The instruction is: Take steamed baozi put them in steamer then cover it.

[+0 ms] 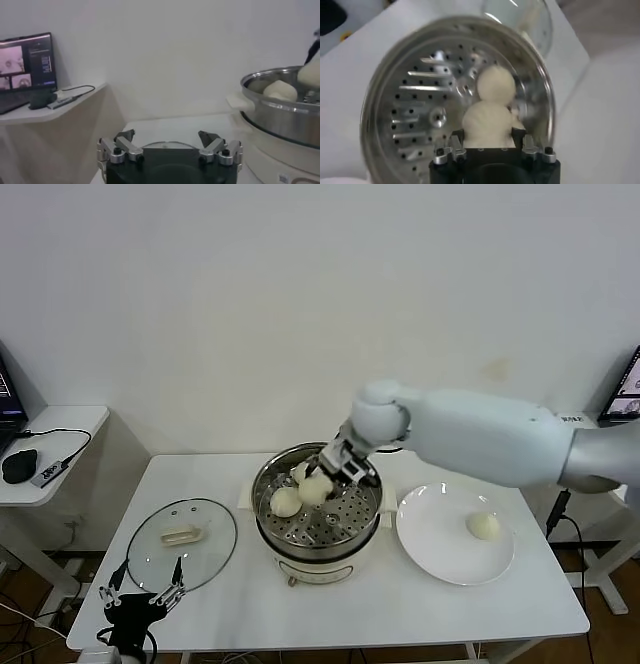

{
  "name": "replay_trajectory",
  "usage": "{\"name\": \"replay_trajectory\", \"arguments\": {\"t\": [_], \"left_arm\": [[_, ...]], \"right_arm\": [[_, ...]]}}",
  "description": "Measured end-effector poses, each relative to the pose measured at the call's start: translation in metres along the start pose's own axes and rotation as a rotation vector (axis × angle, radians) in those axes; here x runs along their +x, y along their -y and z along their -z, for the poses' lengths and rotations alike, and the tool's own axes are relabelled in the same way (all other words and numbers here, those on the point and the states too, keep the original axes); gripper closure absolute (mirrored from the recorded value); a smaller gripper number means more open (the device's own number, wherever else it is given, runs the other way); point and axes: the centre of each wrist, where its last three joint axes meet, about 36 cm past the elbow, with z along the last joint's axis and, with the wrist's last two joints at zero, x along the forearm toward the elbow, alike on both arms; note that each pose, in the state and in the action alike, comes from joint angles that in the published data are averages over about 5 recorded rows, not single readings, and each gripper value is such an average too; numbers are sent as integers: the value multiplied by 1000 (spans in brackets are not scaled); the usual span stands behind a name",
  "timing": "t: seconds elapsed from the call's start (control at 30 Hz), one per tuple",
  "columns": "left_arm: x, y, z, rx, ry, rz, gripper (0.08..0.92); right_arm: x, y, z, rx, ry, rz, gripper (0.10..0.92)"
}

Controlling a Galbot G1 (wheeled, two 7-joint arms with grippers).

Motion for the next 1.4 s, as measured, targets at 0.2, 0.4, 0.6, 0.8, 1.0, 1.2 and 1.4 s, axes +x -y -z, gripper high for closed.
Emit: {"name": "replay_trajectory", "arguments": {"t": [0.2,0.4,0.6,0.8,1.0,1.2,1.4], "left_arm": [[1,0,-1,4,-4,4,177],[0,3,-2,11,-4,2,177],[1,4,-2,13,-5,-1,177],[1,4,-2,14,-5,-1,177],[1,5,-2,17,-4,-3,177],[0,5,-2,13,-1,-4,177],[-4,0,-2,-1,6,1,177]], "right_arm": [[-16,3,18,155,10,51,420],[-21,2,26,275,1,96,420],[-22,0,32,351,7,119,417],[-22,-1,38,389,14,140,365],[-18,-2,40,403,17,147,237],[-8,-1,34,395,6,139,200],[18,1,20,343,-17,107,200]]}}
